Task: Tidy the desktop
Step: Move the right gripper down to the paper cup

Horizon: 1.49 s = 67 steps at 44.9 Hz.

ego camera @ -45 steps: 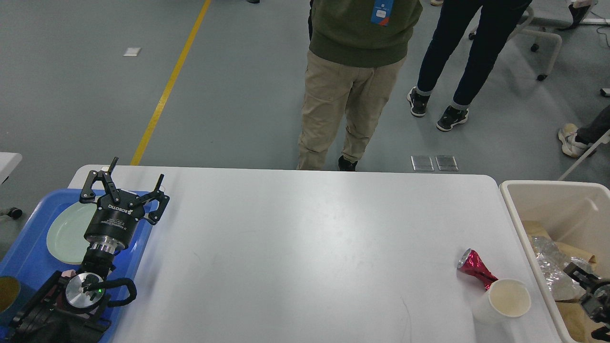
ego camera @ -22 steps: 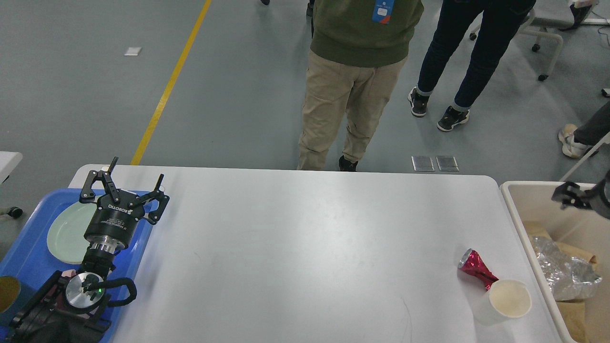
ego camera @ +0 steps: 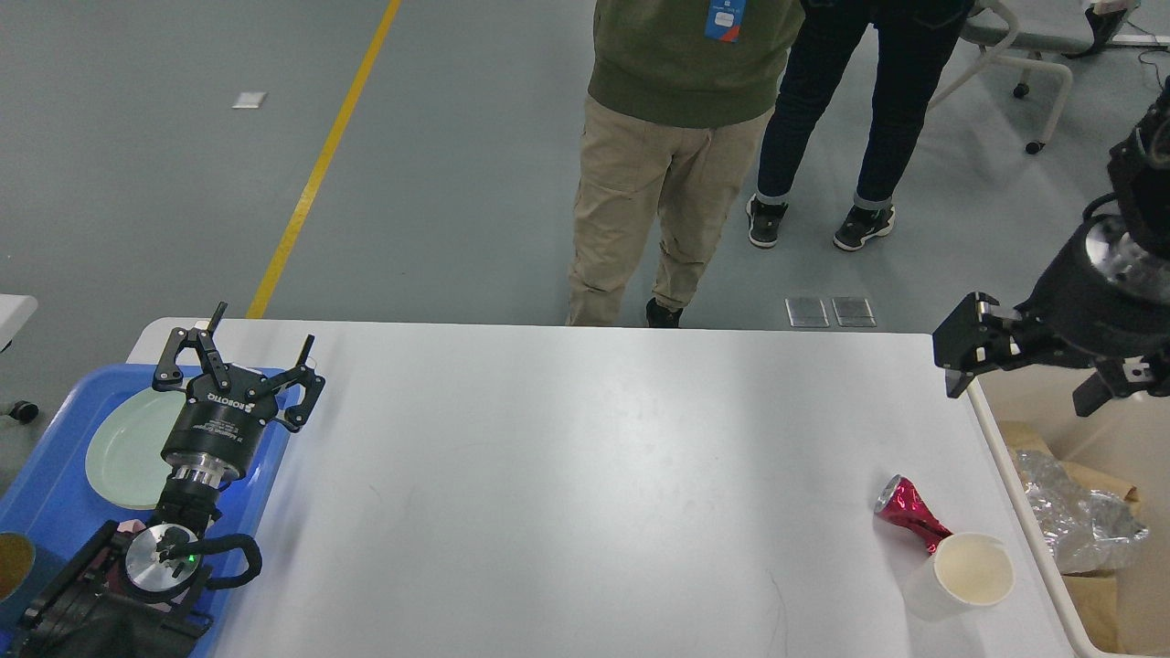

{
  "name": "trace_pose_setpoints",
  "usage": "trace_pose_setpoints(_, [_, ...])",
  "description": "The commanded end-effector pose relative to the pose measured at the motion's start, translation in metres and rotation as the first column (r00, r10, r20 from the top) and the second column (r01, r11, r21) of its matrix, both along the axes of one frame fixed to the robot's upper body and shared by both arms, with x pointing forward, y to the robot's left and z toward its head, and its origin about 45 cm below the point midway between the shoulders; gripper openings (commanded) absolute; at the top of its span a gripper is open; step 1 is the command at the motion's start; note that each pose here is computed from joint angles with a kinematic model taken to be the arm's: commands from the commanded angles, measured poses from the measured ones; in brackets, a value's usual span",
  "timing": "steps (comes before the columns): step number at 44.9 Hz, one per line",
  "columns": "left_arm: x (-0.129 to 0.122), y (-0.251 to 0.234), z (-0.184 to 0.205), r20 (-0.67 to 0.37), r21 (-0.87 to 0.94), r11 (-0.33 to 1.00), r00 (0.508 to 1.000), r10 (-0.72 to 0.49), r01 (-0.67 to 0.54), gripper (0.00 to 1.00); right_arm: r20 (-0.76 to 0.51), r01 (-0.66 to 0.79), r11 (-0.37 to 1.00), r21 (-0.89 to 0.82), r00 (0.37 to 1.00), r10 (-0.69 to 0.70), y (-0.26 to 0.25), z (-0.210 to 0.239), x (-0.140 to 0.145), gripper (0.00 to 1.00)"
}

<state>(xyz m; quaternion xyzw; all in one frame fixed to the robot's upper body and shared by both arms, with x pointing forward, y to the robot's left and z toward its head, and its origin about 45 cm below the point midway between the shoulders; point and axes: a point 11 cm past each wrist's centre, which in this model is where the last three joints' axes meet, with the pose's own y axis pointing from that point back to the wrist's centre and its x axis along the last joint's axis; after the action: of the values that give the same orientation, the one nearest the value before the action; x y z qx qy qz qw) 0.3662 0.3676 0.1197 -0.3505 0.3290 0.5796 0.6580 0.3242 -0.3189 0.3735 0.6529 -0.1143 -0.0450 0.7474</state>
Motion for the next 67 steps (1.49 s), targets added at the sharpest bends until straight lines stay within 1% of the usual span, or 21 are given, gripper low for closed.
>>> trace_pose_setpoints(1, [0.0, 0.001, 0.0, -0.002, 0.002, 1.0, 1.0, 0.002, -0.002, 0.96, -0.068, -0.034, 0.998, 0.053, 0.997, 0.038, 0.021, -0.013, -0.031, 1.0])
trace_pose_setpoints(3, [0.0, 0.001, 0.0, 0.0, 0.002, 1.0, 1.0, 0.001, -0.001, 0.96, -0.054, -0.052, 0.996, 0.074, 0.997, 0.056, 0.03, -0.016, -0.034, 1.0])
trace_pose_setpoints(6, [0.0, 0.001, 0.0, 0.0, 0.002, 1.0, 1.0, 0.001, -0.001, 0.96, 0.01, -0.06, 0.993, 0.098, 0.998, 0.059, 0.035, -0.018, -0.027, 1.0])
trace_pose_setpoints(12, [0.0, 0.0, 0.0, 0.001, 0.0, 1.0, 1.0, 0.0, 0.0, 0.96, 0.052, -0.077, 0.992, 0.1, 0.996, 0.072, 0.035, -0.018, -0.022, 1.0])
trace_pose_setpoints(19, [0.0, 0.0, 0.0, 0.001, 0.0, 1.0, 1.0, 0.0, 0.0, 0.96, 0.037, -0.067, 0.994, 0.092, 0.997, 0.064, 0.027, -0.029, -0.023, 1.0])
trace_pose_setpoints(24, [0.0, 0.0, 0.0, 0.001, 0.0, 1.0, 1.0, 0.0, 0.0, 0.96, 0.007, -0.03, 0.996, 0.086, 1.0, 0.03, 0.015, -0.042, -0.025, 1.0])
trace_pose_setpoints(32, [0.0, 0.0, 0.0, 0.0, 0.0, 1.0, 1.0, 0.0, 0.0, 0.96, -0.01, 0.035, 0.991, 0.13, 0.999, -0.034, -0.005, -0.055, -0.034, 0.99])
trace_pose_setpoints(35, [0.0, 0.0, 0.0, 0.001, 0.0, 1.0, 1.0, 0.0, 0.0, 0.96, -0.021, 0.048, 0.991, 0.129, 0.999, -0.045, -0.015, -0.066, -0.039, 0.99])
trace_pose_setpoints(42, [0.0, 0.0, 0.0, 0.001, 0.0, 1.0, 1.0, 0.0, 0.0, 0.96, -0.016, 0.124, 0.982, 0.144, 0.992, -0.123, -0.038, -0.095, -0.05, 0.99])
trace_pose_setpoints(47, [0.0, 0.0, 0.0, 0.001, 0.0, 1.0, 1.0, 0.0, 0.0, 0.96, 0.009, 0.185, 0.975, 0.126, 0.982, -0.187, -0.056, -0.135, -0.054, 0.99])
trace_pose_setpoints(49, [0.0, 0.0, 0.0, 0.001, 0.0, 1.0, 1.0, 0.0, 0.0, 0.96, 0.01, 0.216, 0.971, 0.099, 0.976, -0.218, -0.072, -0.156, -0.057, 0.99])
trace_pose_setpoints(54, [0.0, 0.0, 0.0, 0.001, 0.0, 1.0, 1.0, 0.0, 0.0, 0.96, 0.01, 0.257, 0.964, 0.062, 0.966, -0.258, -0.093, -0.181, -0.06, 0.99])
trace_pose_setpoints(56, [0.0, 0.0, 0.0, 0.001, 0.0, 1.0, 1.0, 0.0, 0.0, 0.96, 0.004, 0.28, 0.958, 0.065, 0.96, -0.281, -0.098, -0.196, -0.065, 0.99])
trace_pose_setpoints(60, [0.0, 0.0, 0.0, 0.001, 0.0, 1.0, 1.0, 0.0, 0.0, 0.96, -0.017, 0.295, 0.953, 0.073, 0.955, -0.295, -0.097, -0.21, -0.073, 0.99])
trace_pose_setpoints(67, [0.0, 0.0, 0.0, 0.001, 0.0, 1.0, 1.0, 0.0, 0.0, 0.96, -0.005, 0.302, 0.951, 0.061, 0.953, -0.302, -0.1, -0.215, -0.076, 0.99])
